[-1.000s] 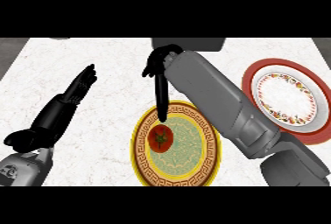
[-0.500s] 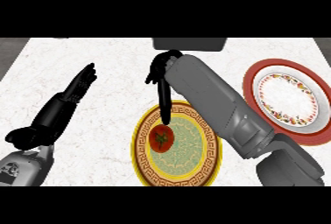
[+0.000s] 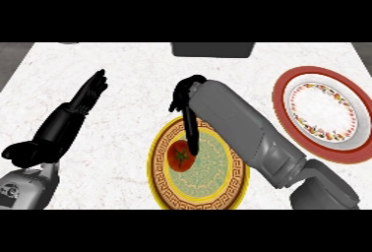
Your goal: Pick the tomato from the plate and place it in the plate
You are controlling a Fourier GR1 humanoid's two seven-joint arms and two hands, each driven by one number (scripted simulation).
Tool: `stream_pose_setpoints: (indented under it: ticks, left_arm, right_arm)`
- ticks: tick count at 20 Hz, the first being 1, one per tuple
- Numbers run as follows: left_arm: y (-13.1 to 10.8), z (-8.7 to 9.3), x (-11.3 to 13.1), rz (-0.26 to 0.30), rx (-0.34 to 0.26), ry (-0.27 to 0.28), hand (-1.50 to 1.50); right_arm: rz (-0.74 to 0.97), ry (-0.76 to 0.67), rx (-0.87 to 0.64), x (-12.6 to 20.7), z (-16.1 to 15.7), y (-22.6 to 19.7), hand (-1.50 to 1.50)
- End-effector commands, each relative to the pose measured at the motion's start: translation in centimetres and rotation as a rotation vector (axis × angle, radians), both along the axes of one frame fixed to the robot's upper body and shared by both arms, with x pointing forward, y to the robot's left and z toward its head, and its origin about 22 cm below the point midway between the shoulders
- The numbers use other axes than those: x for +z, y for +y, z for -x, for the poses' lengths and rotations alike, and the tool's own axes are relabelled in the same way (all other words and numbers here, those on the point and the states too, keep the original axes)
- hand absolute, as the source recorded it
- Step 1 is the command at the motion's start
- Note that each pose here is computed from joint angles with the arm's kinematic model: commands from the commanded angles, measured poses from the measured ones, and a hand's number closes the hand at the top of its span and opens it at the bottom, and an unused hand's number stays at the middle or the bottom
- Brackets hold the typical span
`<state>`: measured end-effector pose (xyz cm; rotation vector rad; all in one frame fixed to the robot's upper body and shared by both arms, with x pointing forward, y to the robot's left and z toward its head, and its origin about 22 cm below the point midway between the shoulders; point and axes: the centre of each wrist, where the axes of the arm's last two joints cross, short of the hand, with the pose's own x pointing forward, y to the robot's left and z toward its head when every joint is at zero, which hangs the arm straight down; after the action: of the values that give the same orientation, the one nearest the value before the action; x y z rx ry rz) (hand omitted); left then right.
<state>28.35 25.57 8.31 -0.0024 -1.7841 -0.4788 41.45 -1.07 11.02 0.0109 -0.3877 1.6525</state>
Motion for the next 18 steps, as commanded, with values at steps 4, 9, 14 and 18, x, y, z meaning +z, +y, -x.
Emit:
stream_pose_setpoints:
  ticks: [4,9,14,18]
  left_arm:
    - [-1.1,0.3,0.1,0.000,0.005,-0.007,0.00]
    - [0.7,-0.5,-0.1,0.001,-0.001,0.005,0.00]
    - [2.1,-0.5,-0.4,-0.011,0.010,-0.011,0.00]
    - [-1.2,0.3,0.4,-0.010,0.003,-0.002,0.00]
  right_arm:
    - [0.050,0.067,0.065,-2.5,2.2,0.4,-1.50]
    - [0.054,0.128,0.097,-5.0,3.1,-0.1,-1.50]
    - [0.076,0.111,0.128,-6.4,4.2,0.1,-1.50]
    - [0.088,0.105,0.127,-7.4,5.8,0.6,-1.50]
